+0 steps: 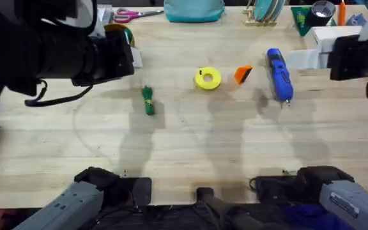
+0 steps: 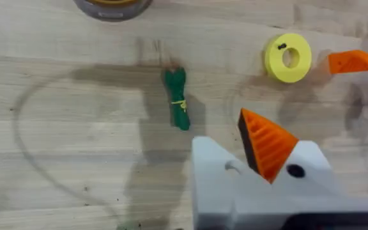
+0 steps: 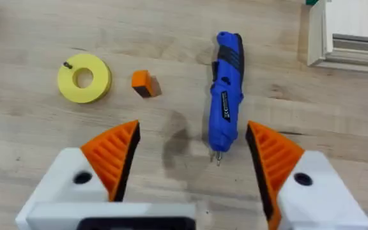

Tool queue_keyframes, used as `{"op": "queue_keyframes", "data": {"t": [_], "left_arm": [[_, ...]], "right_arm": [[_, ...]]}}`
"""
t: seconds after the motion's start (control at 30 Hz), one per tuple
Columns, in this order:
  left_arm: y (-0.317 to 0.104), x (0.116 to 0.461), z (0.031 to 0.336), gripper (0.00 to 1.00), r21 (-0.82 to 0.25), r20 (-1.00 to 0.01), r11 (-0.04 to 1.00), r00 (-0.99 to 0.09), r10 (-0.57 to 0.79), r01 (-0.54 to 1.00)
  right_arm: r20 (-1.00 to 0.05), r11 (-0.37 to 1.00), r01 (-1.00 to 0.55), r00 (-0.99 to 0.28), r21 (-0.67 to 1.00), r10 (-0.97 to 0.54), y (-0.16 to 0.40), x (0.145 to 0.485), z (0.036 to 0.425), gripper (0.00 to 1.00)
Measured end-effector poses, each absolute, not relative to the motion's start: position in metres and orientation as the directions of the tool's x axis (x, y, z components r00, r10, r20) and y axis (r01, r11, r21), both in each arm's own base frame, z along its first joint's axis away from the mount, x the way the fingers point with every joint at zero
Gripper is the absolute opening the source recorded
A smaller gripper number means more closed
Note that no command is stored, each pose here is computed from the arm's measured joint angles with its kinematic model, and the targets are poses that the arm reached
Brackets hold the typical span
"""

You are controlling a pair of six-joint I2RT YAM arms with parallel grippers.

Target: Pick up the gripper from the table and insert it into the empty holder that is missing its gripper. Then pick up a screw, insert it into the mounting hole, and use the screwdriver to tighten it. Finally, clean up the table by picking up the vegetable and placing it into the bucket.

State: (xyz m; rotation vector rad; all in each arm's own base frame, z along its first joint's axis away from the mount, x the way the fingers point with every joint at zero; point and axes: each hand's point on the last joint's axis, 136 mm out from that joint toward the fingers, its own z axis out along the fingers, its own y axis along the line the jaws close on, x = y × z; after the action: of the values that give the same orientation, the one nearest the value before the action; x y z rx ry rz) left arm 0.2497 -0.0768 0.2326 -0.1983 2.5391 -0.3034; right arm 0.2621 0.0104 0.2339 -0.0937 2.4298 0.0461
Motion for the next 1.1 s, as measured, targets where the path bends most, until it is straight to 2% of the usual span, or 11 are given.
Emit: {"op": "queue_keyframes", "data": {"t": [0.13,0.3,0.33,0.37,0.7,0.87,0.97,1.0,1.1], "left_arm": [[-0.077,0.25,0.232,0.025,-0.255,-0.522,0.964,-0.828,-0.203,-0.075],[-0.076,0.25,0.232,0.818,-0.252,-0.523,0.965,-0.828,-0.201,-0.075],[-0.076,0.25,0.232,0.938,-0.253,-0.523,0.964,-0.828,-0.203,-0.077],[-0.076,0.25,0.232,0.973,-0.252,-0.523,0.965,-0.828,-0.202,-0.076],[-0.076,0.25,0.232,0.985,-0.25,-0.525,0.965,-0.827,-0.201,-0.076],[-0.068,0.254,0.234,0.985,-0.206,-0.553,0.975,-0.812,-0.186,-0.083],[-0.064,0.258,0.236,0.986,-0.14,-0.586,0.99,-0.803,-0.108,-0.031],[-0.063,0.267,0.243,0.986,-0.042,-0.637,0.996,-0.77,0.037,0.083],[-0.064,0.274,0.249,0.986,0.037,-0.666,0.984,-0.73,0.153,0.172]], "right_arm": [[-0.649,0.997,-0.08,-0.758,0.008,-0.055,0.01,0.261,0.233,0.996],[-0.642,0.997,-0.08,-0.765,0.009,-0.055,0.01,0.26,0.232,0.996],[-0.641,0.997,-0.08,-0.765,0.009,-0.055,0.01,0.259,0.232,0.996],[-0.641,0.997,-0.08,-0.766,0.009,-0.055,0.01,0.259,0.231,0.996],[-0.641,0.997,-0.08,-0.766,0.009,-0.055,0.01,0.259,0.231,0.996],[-0.641,0.997,-0.08,-0.766,0.009,-0.055,0.01,0.259,0.231,0.997],[-0.641,0.997,-0.08,-0.766,0.009,-0.055,0.01,0.259,0.231,0.996],[-0.641,0.997,-0.08,-0.766,0.009,-0.055,0.01,0.259,0.231,0.996],[-0.641,0.997,-0.08,-0.766,0.009,-0.055,0.01,0.259,0.231,0.996]]}}
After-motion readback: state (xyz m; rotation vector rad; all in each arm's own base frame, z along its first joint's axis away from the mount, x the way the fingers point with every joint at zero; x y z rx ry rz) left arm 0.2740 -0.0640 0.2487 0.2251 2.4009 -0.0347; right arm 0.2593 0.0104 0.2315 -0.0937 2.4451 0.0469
